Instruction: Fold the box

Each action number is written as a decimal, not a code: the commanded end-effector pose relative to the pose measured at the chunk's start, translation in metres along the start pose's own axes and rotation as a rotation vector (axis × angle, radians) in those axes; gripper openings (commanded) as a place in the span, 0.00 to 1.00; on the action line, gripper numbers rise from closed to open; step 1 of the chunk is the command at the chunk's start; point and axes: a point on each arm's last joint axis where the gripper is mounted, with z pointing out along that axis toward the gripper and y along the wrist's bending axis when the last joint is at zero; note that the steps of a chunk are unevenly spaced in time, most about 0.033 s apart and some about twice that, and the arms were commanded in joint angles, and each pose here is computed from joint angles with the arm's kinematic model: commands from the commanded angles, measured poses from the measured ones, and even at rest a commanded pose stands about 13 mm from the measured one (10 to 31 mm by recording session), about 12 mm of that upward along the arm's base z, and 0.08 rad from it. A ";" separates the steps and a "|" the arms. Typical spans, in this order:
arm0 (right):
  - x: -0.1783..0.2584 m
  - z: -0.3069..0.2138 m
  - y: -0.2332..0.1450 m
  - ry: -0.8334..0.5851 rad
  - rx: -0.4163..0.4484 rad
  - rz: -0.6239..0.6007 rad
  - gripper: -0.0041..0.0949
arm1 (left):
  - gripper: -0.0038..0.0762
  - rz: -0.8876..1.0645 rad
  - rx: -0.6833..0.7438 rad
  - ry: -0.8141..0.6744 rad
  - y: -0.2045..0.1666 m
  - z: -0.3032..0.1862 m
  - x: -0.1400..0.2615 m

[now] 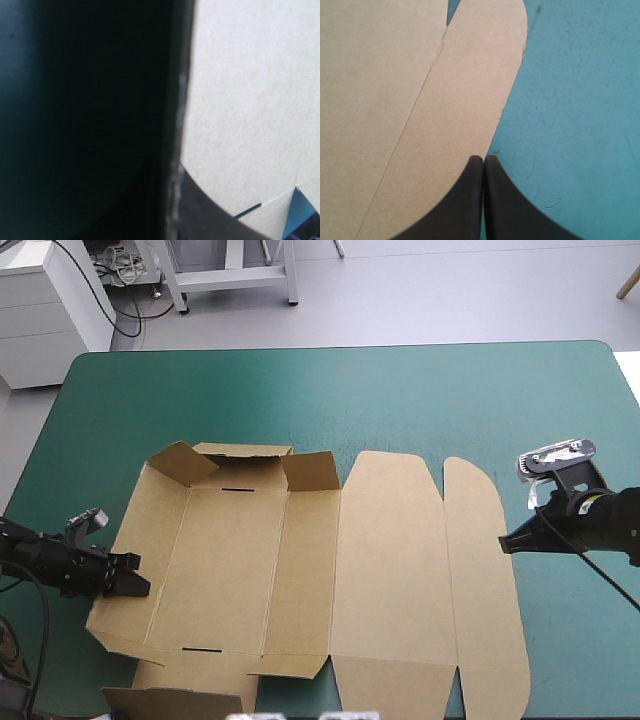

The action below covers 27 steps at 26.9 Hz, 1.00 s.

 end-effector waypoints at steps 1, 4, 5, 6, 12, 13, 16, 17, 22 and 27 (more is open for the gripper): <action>-0.006 -0.011 -0.003 -0.084 0.028 0.002 0.03 | 0.05 -0.011 0.068 -0.025 -0.012 -0.004 -0.002; -0.006 -0.011 -0.003 -0.084 0.028 0.002 0.03 | 0.05 0.003 0.060 -0.009 -0.013 -0.002 -0.002; -0.006 -0.011 -0.003 -0.084 0.028 0.002 0.03 | 0.05 0.009 0.060 -0.006 -0.014 -0.001 -0.002; -0.006 -0.011 -0.003 -0.084 0.028 0.002 0.03 | 0.05 0.019 0.059 -0.004 -0.016 -0.001 -0.004; -0.006 -0.011 -0.002 -0.084 0.026 0.003 0.03 | 0.04 0.154 -0.013 -0.017 -0.035 -0.015 -0.029; -0.006 -0.011 -0.002 -0.084 0.026 0.003 0.03 | 0.04 0.188 -0.025 -0.022 -0.041 -0.018 -0.034; -0.006 -0.011 -0.002 -0.085 0.025 0.004 0.03 | 0.04 0.310 -0.065 -0.039 -0.064 -0.026 -0.052; -0.006 -0.011 -0.002 -0.085 0.023 0.005 0.03 | 0.04 0.351 -0.083 -0.039 -0.071 -0.028 -0.057; -0.006 -0.011 -0.002 -0.084 0.022 0.005 0.03 | 0.04 0.586 -0.293 -0.026 -0.117 -0.045 -0.081; -0.006 -0.011 -0.002 -0.082 0.021 0.005 0.03 | 0.04 0.827 -0.492 -0.079 -0.170 -0.061 -0.098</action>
